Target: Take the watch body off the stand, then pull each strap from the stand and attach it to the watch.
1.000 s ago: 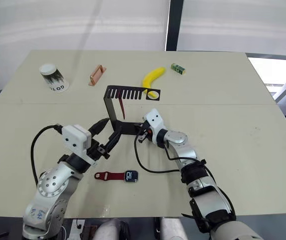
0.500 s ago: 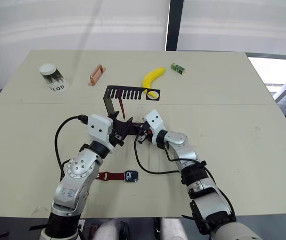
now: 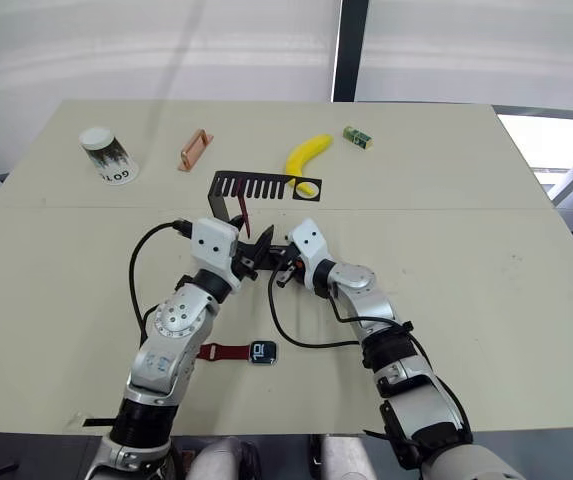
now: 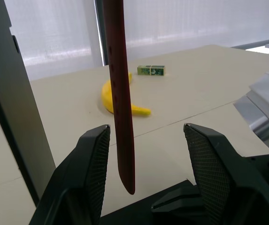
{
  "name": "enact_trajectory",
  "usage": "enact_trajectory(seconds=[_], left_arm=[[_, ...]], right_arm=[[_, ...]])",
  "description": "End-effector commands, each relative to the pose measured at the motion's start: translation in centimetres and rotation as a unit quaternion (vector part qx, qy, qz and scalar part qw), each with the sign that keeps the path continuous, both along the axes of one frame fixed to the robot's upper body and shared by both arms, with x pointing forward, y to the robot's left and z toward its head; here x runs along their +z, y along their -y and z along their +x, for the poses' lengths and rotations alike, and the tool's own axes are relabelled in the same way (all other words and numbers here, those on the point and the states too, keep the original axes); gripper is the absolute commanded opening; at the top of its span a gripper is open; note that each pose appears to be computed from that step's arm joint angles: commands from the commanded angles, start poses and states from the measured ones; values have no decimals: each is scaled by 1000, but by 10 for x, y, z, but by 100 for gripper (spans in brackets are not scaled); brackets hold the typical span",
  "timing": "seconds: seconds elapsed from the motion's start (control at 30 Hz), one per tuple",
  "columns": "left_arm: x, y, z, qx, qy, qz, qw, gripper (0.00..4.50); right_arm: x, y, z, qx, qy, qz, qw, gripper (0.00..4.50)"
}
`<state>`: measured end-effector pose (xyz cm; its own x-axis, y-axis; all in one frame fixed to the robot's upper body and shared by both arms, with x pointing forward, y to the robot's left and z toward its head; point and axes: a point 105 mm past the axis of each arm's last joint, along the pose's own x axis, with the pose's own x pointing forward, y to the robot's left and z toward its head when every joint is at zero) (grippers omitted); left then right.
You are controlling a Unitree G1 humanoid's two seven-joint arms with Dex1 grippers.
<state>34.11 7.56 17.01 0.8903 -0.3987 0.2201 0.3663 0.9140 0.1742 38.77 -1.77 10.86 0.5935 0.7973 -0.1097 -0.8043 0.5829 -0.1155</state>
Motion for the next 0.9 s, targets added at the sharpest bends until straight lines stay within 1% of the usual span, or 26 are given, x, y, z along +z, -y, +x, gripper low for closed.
enact_trajectory(seconds=[0.03, 0.17, 0.67, 0.83, 0.9], left_arm=[[27, 3, -1, 2, 62, -11, 998, 271], [23, 4, 5, 5, 52, -8, 999, 271], [15, 0, 11, 22, 30, -2, 999, 271], [18, 2, 11, 17, 38, -6, 999, 271], [19, 3, 10, 16, 41, -6, 999, 219]], right_arm=[[-15, -2, -5, 9, -24, -14, 1000, 0], [-14, -3, -5, 11, -24, -14, 1000, 0], [-14, -2, -5, 8, -25, -13, 1000, 0], [-14, -2, -5, 7, -25, -13, 1000, 0], [-14, -2, -5, 8, -26, -13, 1000, 0]])
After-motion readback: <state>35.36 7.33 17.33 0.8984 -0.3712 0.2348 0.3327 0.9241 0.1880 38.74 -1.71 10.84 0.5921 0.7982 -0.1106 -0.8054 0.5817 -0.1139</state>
